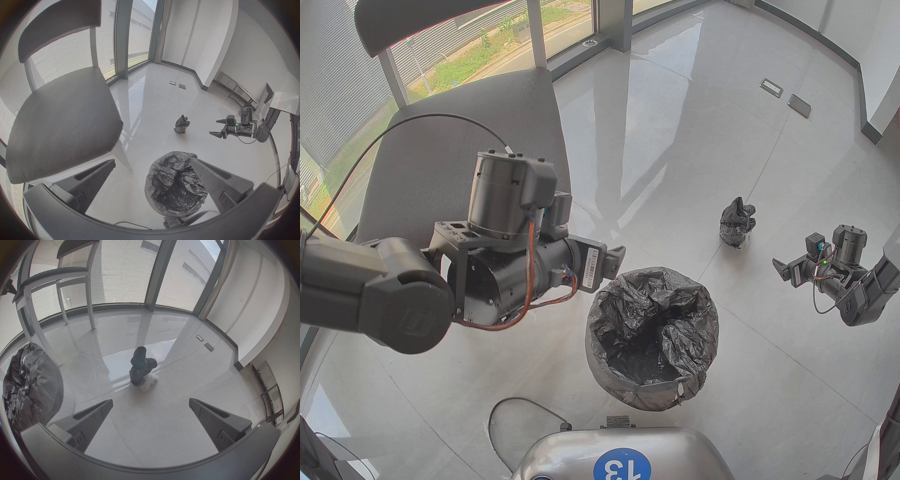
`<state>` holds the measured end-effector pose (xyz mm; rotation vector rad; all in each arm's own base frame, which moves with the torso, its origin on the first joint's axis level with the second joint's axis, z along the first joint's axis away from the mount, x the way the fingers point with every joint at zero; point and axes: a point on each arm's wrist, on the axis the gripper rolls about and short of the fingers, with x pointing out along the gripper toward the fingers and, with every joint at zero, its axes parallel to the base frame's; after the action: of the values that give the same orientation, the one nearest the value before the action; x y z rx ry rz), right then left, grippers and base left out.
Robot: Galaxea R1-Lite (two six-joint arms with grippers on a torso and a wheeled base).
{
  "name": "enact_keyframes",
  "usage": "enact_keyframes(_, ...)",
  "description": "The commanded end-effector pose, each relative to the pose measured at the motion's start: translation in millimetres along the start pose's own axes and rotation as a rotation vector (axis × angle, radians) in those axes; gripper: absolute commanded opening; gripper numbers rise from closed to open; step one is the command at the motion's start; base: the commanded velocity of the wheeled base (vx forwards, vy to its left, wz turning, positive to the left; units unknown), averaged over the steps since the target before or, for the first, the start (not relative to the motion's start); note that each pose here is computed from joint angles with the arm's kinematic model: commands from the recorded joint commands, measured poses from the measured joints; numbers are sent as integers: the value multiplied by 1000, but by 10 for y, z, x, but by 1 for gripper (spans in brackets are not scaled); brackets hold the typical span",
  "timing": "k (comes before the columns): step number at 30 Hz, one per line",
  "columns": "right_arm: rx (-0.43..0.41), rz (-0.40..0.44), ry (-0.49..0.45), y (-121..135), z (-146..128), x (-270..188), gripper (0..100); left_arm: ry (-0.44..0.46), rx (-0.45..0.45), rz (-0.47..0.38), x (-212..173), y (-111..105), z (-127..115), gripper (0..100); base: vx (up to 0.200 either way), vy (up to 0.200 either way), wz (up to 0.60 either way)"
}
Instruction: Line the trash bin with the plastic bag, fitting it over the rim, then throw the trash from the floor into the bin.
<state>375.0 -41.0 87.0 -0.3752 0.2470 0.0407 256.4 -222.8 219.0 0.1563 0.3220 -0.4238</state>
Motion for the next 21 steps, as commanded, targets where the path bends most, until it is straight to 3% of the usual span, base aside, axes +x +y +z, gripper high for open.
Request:
enact_keyframes(1, 3, 34, 34, 119, -112, -7, 100, -13, -4, 30, 29, 106, 49, 100, 200, 0, 0)
enact_keyframes(15, 0, 31, 15, 120, -64, -40, 100, 11, 14, 22, 23, 71, 3, 100, 200, 0, 0)
enact_keyframes(21, 1, 30, 22, 103, -80, -43, 100, 8, 26, -14, -99, -12, -134, 100, 0, 0, 0)
